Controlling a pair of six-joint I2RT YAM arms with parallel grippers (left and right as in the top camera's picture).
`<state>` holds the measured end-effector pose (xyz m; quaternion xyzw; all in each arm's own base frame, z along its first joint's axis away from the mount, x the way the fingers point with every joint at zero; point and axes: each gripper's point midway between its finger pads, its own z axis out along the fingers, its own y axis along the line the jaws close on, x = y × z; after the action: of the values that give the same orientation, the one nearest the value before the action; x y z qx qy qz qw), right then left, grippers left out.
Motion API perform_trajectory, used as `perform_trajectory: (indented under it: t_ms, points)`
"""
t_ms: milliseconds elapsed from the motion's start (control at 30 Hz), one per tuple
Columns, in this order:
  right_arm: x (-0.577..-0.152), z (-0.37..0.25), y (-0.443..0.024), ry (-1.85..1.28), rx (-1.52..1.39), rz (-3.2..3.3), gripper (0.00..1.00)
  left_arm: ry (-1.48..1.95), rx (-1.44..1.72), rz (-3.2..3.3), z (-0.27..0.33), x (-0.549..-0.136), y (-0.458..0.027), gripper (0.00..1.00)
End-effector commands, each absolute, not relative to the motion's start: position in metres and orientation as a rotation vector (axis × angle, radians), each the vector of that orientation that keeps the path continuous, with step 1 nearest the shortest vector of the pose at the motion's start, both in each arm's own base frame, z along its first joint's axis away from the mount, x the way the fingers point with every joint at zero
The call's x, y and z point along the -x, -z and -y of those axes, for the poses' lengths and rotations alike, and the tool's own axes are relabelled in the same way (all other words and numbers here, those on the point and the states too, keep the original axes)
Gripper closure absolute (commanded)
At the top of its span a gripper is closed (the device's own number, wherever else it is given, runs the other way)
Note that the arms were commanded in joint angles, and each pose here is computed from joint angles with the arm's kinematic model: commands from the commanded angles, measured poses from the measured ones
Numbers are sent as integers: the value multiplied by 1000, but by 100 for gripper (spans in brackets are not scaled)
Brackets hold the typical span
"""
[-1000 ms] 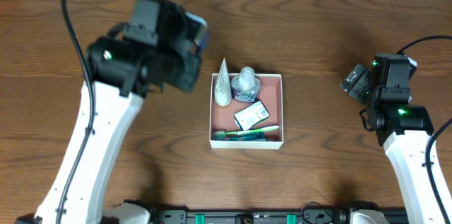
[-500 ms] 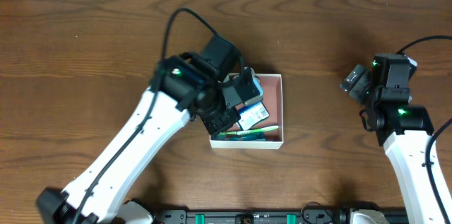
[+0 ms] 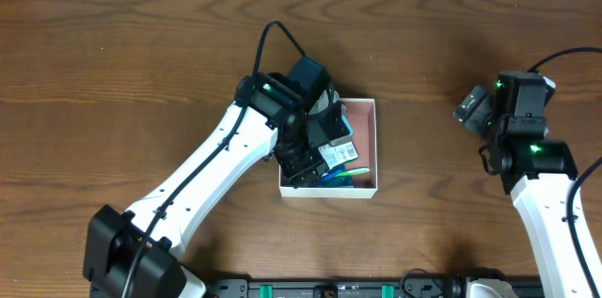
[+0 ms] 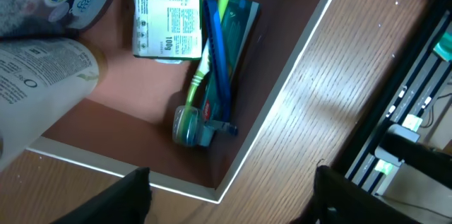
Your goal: Pack container
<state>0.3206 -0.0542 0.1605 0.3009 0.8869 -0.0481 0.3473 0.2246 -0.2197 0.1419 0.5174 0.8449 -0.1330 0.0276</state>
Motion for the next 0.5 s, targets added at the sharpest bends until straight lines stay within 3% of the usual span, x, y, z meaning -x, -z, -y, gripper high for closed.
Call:
perform_trajectory:
  t_ms: [0,200,367,467]
  points:
    - [-322,60,-165,147,-796,-2282,1,444,-1487,-2631,227,-225,-157,21]
    - [-321,60,-165,147,-796,-2282,1,375,-1255,-2601,221,-238,-200,11]
    - [-321,60,-165,147,-796,-2282,1,102,-957,-2492,180,-256,-256,10]
    - [-321,60,-165,147,-796,-2282,1,-49,-816,-2351,147,-260,-300,2]
